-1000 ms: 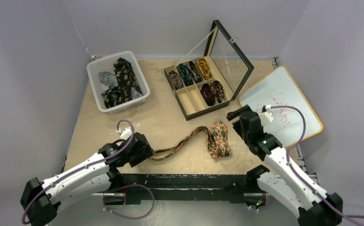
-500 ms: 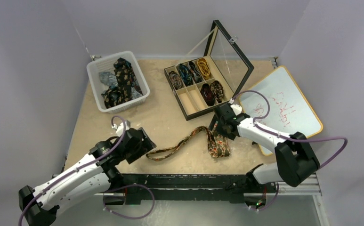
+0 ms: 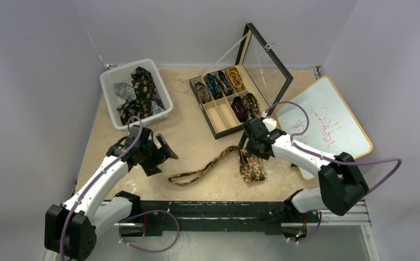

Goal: Roll the ties
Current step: Flatten out the tie at the center of the board.

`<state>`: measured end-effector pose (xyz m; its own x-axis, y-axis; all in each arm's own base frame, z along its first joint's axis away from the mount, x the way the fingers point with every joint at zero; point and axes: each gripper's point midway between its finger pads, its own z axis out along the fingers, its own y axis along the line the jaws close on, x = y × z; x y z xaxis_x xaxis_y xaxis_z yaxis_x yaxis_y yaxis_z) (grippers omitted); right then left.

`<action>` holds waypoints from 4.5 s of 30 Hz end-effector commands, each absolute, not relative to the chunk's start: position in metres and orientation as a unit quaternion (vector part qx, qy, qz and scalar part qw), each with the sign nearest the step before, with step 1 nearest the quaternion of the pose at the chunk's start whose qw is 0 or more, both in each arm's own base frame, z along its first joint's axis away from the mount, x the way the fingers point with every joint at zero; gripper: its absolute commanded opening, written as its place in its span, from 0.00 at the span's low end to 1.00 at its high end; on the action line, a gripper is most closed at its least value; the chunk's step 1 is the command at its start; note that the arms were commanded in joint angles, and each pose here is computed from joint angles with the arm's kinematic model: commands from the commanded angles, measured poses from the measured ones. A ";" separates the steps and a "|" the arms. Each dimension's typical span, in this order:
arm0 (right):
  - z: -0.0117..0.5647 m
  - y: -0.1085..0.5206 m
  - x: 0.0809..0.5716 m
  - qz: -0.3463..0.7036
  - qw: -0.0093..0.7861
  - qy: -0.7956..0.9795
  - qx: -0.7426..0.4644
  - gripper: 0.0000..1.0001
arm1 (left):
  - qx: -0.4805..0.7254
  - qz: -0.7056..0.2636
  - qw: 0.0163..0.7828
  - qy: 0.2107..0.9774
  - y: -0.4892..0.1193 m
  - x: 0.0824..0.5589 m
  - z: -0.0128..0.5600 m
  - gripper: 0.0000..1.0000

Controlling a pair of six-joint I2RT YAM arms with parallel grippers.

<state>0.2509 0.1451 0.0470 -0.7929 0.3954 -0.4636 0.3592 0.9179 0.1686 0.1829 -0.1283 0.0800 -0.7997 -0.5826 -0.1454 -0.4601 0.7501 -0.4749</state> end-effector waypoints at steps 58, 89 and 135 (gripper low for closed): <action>0.042 0.130 0.296 -0.040 0.308 0.931 0.191 0.14 | -0.385 -0.231 0.098 0.888 -0.129 0.217 0.039 0.00; 0.110 0.040 0.276 0.114 0.440 0.754 0.475 0.54 | -0.385 -0.179 0.343 0.838 -0.058 0.200 0.082 0.03; 0.154 0.073 0.312 0.272 0.569 0.703 0.329 0.11 | -0.345 -0.212 0.276 0.871 -0.088 0.221 0.137 0.90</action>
<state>0.3067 0.0734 0.1432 -0.2685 0.6874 -0.6748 0.2743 0.7261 0.6305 0.2186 -0.0699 0.1412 -0.5741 -0.7191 -0.3916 -0.5318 0.6911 -0.4894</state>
